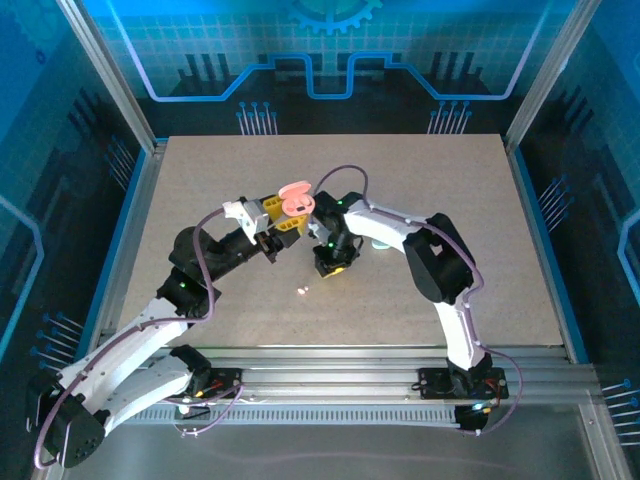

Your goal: Insert the wireless bluetooth earbuds into the charging case

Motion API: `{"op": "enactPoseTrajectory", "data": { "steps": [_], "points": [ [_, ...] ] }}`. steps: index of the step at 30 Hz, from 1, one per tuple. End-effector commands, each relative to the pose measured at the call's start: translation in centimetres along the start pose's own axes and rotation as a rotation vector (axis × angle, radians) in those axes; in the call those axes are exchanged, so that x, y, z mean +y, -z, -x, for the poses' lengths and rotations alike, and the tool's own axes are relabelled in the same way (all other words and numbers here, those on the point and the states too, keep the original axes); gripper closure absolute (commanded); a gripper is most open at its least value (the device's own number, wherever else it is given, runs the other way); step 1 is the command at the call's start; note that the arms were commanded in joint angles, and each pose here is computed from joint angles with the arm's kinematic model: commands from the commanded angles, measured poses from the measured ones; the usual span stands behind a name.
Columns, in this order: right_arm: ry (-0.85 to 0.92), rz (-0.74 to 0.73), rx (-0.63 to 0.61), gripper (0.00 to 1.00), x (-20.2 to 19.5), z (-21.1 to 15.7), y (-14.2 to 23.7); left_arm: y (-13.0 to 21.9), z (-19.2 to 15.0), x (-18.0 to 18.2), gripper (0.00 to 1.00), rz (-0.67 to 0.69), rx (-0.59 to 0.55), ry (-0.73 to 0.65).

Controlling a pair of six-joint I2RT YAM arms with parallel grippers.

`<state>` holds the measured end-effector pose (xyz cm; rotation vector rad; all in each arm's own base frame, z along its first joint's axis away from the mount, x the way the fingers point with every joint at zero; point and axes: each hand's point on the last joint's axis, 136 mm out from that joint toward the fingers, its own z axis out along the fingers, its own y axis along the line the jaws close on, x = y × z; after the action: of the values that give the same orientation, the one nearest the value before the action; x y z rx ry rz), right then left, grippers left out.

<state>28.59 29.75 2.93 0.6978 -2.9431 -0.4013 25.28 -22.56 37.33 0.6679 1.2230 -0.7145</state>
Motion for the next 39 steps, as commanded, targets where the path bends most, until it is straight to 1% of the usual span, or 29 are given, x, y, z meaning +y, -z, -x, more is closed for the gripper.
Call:
{"op": "enactPoseTrajectory", "data": {
  "steps": [1,7,12,17,23,30,39],
  "points": [
    [0.027,0.079,-0.054,0.69,2.3,0.6,1.0,-0.3,1.9,-0.5,0.69,-0.023,-0.052,-0.014],
    [0.184,0.107,-0.072,0.62,5.0,1.5,1.6,-0.2,2.5,-0.5,0.69,-0.024,-0.065,-0.016],
    [0.291,0.074,-0.025,0.59,6.7,1.7,0.7,-0.2,2.4,-0.6,0.69,-0.027,-0.063,-0.015],
    [0.361,0.024,0.026,0.57,7.6,1.5,-0.5,-0.2,2.5,-0.6,0.69,-0.026,-0.065,-0.017],
    [0.420,-0.026,0.071,0.59,7.9,1.0,-1.3,-0.2,2.3,-0.5,0.69,-0.025,-0.059,-0.017],
    [0.435,-0.026,0.137,0.64,7.9,0.1,-2.8,-0.3,2.2,-0.5,0.69,-0.025,-0.056,-0.016],
    [0.448,-0.037,0.167,0.66,8.2,-0.6,-3.4,-0.3,2.1,-0.5,0.69,-0.024,-0.056,-0.015]
  ]
}}
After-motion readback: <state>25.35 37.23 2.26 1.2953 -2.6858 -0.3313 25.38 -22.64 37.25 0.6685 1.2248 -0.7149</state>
